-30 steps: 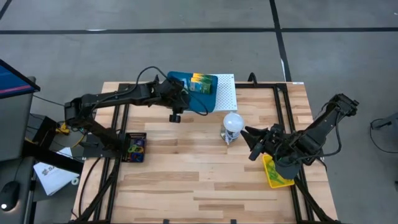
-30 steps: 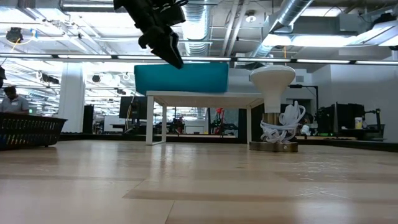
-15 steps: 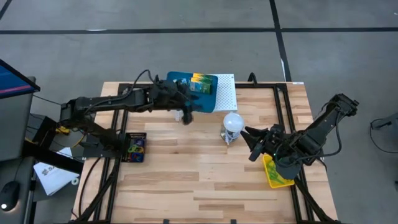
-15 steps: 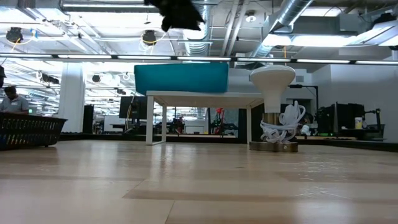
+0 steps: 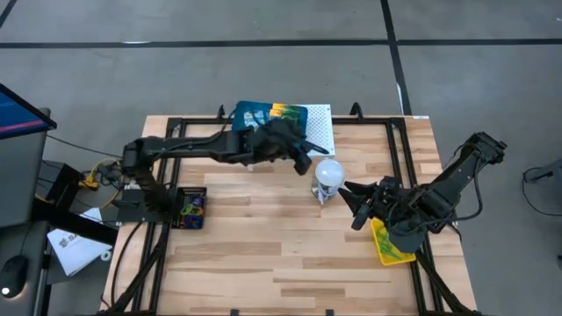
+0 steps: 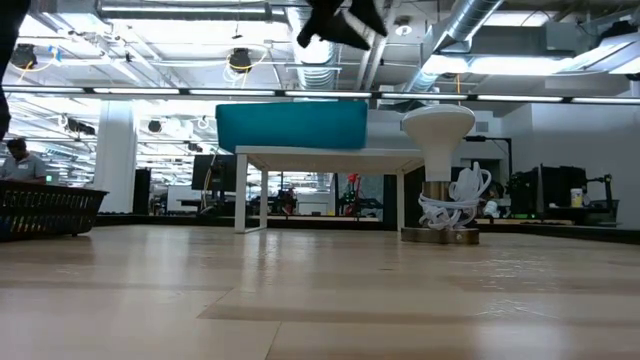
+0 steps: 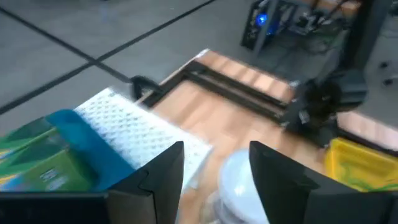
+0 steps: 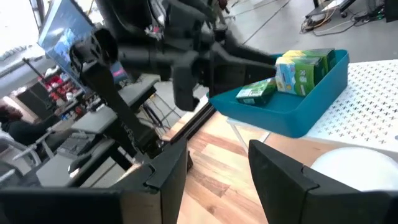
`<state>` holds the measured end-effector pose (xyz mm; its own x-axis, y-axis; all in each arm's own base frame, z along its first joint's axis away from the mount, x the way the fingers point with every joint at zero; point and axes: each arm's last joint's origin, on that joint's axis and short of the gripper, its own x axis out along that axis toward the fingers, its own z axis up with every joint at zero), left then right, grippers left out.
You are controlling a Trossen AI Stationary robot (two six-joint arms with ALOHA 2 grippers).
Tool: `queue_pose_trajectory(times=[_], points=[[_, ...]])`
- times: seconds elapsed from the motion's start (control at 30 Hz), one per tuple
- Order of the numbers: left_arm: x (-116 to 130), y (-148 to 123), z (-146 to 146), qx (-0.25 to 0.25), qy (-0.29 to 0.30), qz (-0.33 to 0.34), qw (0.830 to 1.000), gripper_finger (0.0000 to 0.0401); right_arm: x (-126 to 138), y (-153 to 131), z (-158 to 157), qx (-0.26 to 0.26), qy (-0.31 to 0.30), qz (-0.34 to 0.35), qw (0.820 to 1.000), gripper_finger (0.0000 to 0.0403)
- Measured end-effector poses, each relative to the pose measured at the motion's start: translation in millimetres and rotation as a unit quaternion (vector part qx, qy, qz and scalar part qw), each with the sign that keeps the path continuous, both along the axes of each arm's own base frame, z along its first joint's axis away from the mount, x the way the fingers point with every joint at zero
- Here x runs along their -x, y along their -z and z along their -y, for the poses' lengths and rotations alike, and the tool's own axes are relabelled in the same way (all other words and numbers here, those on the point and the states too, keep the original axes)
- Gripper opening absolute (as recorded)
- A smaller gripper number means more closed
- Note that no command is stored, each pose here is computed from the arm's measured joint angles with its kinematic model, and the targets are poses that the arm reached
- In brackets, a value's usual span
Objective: Pick & Place Office Desk Supplies
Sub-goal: Put the blue bin with crayon boxes on the shelf
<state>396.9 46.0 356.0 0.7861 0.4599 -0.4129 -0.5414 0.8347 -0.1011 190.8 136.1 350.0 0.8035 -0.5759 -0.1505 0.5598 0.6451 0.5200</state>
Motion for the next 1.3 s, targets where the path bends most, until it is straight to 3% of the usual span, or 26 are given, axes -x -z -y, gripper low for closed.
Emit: queue_pose_trajectory(times=[0.1, 0.27, 0.7, 1.3], points=[[-12, -2, -4, 0.008, -0.025, 0.000, 1.000, 0.0182, 0, 0, 0, -0.002, -0.007, -0.004, 1.000, 0.0168], [-22, 10, -31, 0.087, -0.110, -0.017, 0.990, 0.0182, 1, 0, -3, 0.002, -0.019, -0.010, 1.000, 0.0168], [-34, 37, -37, 0.104, -0.112, -0.059, 0.986, 0.0180, 3, 1, -4, 0.006, -0.026, -0.016, 1.000, 0.0168], [-36, 49, -39, 0.132, -0.112, -0.068, 0.982, 0.0177, 4, 1, -7, 0.016, -0.035, -0.023, 0.999, 0.0168]])
